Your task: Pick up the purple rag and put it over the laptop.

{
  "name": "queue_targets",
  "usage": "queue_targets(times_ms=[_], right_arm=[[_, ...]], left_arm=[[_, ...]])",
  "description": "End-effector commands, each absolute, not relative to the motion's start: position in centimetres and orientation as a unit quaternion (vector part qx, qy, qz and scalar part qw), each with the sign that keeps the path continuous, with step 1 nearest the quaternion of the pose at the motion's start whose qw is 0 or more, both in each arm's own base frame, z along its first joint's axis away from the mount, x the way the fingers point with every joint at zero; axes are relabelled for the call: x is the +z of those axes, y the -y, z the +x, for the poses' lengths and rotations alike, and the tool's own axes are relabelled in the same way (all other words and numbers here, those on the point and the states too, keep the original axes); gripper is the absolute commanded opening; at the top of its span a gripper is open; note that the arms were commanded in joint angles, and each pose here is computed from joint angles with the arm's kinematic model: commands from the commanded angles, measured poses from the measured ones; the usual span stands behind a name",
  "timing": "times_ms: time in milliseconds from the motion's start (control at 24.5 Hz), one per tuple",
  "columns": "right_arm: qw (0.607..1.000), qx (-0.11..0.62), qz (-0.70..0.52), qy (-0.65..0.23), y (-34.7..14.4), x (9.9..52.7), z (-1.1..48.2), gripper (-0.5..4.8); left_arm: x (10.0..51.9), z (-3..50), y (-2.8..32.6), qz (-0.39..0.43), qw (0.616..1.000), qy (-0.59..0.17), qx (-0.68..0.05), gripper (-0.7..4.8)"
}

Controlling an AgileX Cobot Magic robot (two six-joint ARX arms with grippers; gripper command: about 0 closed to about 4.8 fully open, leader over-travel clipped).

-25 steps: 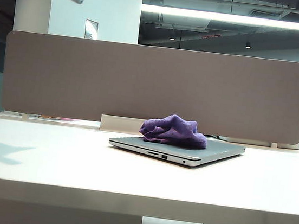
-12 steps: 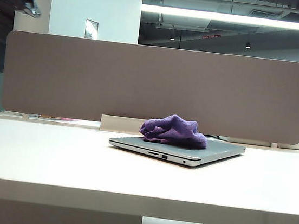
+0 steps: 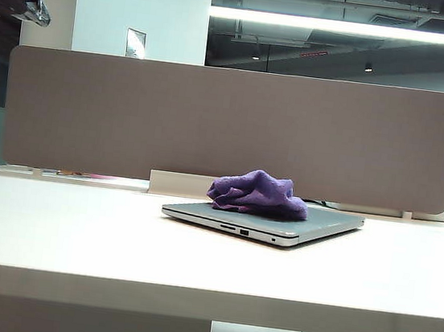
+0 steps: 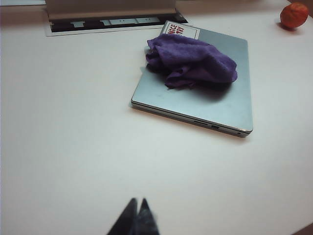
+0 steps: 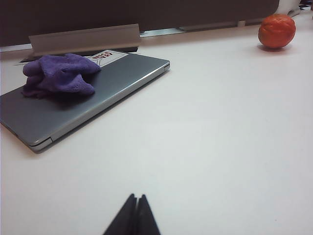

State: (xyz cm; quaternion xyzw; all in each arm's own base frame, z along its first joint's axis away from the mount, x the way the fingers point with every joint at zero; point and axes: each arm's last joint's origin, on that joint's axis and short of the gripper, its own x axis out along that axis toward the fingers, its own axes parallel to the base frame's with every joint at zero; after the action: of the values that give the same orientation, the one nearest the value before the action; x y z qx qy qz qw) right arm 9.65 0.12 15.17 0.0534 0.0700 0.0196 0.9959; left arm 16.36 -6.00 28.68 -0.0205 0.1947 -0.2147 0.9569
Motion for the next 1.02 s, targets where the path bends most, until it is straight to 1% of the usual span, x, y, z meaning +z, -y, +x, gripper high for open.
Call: queue_targets(times_ms=[41, 163, 244, 530, 692, 815, 1018], right_arm=[[0.996, 0.017, 0.052, -0.066, -0.1, 15.2, 9.7, 0.22], [0.996, 0.017, 0.052, -0.066, -0.1, 15.1, 9.7, 0.22], [0.996, 0.017, 0.052, -0.066, -0.1, 15.1, 9.7, 0.22], [0.996, 0.017, 0.052, -0.066, -0.1, 15.1, 9.7, 0.22], [0.996, 0.017, 0.052, -0.066, -0.1, 15.2, 9.7, 0.22], [0.996, 0.018, 0.052, -0.066, -0.1, 15.2, 9.7, 0.22], [0.996, 0.017, 0.052, -0.066, -0.1, 15.2, 9.7, 0.22]], left_arm=[[28.9, 16.4, 5.9, -0.003, 0.964, -0.184, -0.191, -0.06], [28.9, 16.5, 5.5, 0.034, 0.974, -0.174, -0.143, -0.06], [29.0, 16.5, 5.3, 0.051, 0.976, -0.169, -0.131, -0.06], [28.2, 16.0, 3.5, 0.039, 0.986, -0.134, -0.09, -0.06], [26.5, 15.2, 2.5, 0.033, 0.99, -0.12, -0.068, -0.06], [23.7, 13.6, 1.4, 0.027, 0.994, -0.096, -0.038, -0.06], [20.8, 12.1, 0.6, 0.005, 0.998, -0.057, -0.012, -0.06]])
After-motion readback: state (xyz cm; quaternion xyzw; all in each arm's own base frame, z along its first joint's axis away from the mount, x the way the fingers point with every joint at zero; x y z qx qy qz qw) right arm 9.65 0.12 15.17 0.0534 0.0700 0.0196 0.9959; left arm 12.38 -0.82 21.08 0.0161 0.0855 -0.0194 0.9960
